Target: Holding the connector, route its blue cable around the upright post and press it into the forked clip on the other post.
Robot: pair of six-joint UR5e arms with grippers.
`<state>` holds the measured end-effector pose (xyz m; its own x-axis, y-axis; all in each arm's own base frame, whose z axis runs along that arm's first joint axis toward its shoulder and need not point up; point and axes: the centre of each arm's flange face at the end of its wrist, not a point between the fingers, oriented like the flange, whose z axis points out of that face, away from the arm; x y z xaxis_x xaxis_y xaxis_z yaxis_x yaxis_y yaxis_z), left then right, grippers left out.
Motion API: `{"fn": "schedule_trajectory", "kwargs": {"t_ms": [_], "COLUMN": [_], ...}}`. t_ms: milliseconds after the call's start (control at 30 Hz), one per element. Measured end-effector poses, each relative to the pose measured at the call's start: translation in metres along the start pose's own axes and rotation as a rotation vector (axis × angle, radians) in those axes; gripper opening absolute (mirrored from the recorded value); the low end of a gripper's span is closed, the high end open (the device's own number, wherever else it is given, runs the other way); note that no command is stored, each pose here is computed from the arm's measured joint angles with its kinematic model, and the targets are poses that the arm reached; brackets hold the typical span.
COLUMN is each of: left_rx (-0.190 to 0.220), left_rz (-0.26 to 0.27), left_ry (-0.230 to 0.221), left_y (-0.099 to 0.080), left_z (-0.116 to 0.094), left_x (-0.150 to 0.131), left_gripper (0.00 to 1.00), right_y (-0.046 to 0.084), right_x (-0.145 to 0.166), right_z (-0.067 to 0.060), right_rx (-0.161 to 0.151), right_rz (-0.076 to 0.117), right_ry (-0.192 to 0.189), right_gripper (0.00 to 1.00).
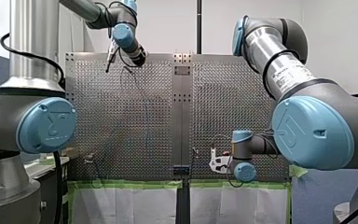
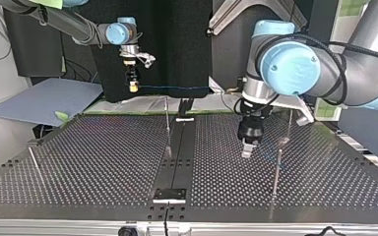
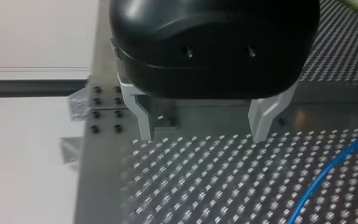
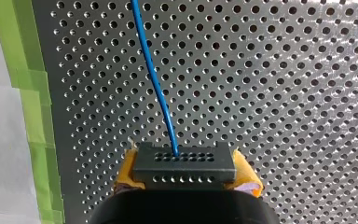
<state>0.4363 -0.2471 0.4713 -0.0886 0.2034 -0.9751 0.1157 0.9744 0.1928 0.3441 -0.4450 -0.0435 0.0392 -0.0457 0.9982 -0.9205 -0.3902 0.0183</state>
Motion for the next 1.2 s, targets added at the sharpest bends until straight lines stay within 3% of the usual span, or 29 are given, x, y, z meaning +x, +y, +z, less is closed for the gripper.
{"fn": "schedule_trajectory", "kwargs": {"t_ms": [333, 633, 900, 1200], "left_rx": [-0.01, -0.078, -0.15, -0.227], "left_rz": [0.069, 0.073, 0.076, 0.114], "left_ry": [0.021, 0.077, 0.097, 0.115], "left_y": [-0.025, -0.017, -0.008, 0.003], "left_z": [-0.017, -0.023, -0.023, -0.021], "left_x": [0.0, 0.004, 0.006, 0.017], "left_gripper": [1.0, 1.0, 1.0, 1.0], "right_y": [0.0, 0.0, 0.0, 0.0], "right_x": [-0.001, -0.002, -0.004, -0.005], "right_z": [0.0, -0.001, -0.001, -0.002], "right_rx": [0.0, 0.0, 0.001, 0.001], "right_rz": [-0.002, -0.003, -0.003, -0.003], "right_ry": [0.0, -0.003, -0.005, -0.008], "right_gripper": [0.0, 0.0, 0.0, 0.0]}}
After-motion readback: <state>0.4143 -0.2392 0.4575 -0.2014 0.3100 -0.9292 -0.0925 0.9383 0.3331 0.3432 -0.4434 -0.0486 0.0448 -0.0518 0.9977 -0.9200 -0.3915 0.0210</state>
